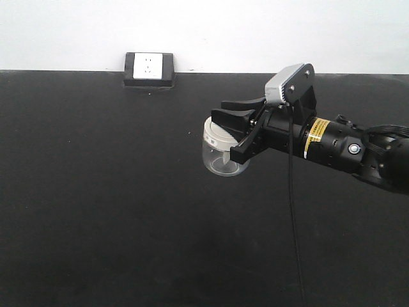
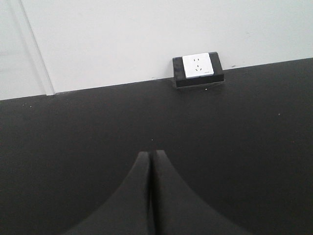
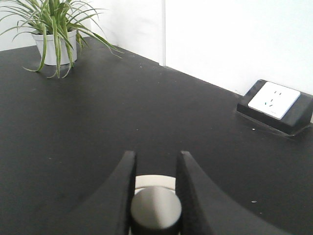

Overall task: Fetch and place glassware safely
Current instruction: 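Set the jar down on the bench and open the right gripper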

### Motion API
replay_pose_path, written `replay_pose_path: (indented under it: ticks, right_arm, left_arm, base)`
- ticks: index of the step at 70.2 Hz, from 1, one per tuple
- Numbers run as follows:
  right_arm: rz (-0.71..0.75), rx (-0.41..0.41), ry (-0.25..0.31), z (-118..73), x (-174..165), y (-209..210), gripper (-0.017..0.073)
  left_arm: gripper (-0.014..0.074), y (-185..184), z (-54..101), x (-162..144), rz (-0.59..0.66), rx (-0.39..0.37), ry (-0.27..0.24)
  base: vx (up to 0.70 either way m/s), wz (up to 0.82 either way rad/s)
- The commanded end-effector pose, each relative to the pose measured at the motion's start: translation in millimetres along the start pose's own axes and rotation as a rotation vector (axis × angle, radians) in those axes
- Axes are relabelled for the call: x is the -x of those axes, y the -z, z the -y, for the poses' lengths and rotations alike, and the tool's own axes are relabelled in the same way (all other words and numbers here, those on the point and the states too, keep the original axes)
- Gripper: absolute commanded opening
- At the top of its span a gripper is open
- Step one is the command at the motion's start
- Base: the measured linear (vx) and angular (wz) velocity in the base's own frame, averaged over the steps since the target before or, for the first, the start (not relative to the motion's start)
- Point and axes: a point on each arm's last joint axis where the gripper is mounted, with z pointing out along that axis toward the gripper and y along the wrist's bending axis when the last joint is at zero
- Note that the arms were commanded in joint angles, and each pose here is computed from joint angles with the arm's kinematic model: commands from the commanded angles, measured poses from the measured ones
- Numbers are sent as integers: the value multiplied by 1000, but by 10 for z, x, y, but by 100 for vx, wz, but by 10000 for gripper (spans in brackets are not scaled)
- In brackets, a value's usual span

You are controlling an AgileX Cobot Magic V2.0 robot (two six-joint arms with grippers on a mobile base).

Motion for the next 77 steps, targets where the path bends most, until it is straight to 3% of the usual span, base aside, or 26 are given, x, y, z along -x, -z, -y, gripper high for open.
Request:
replay_pose_path:
  ticks: [1,14,18,44,77]
  right_arm:
    - [154,50,56,107,200,-28,-1]
    - [171,92,165,274,-30,-290,-1]
    - [179,106,173,318,-119,-361,-1]
    - [143,112,162,467,-695,-587,-1]
    - [163,87,102,521,-938,-644,-1]
  left_arm:
    - [-7,-11,-6,155,86,0,12]
    - [-7,-11,-6,155,86,0,12]
    - [-7,-11,-6,155,86,0,12]
    - [-7,-11,-6,155,86,0,12]
    - [-7,-11,-6,155,86,0,12]
  base:
    - [0,0]
    - [0,0]
    - [0,0]
    - [0,0]
    - [0,0]
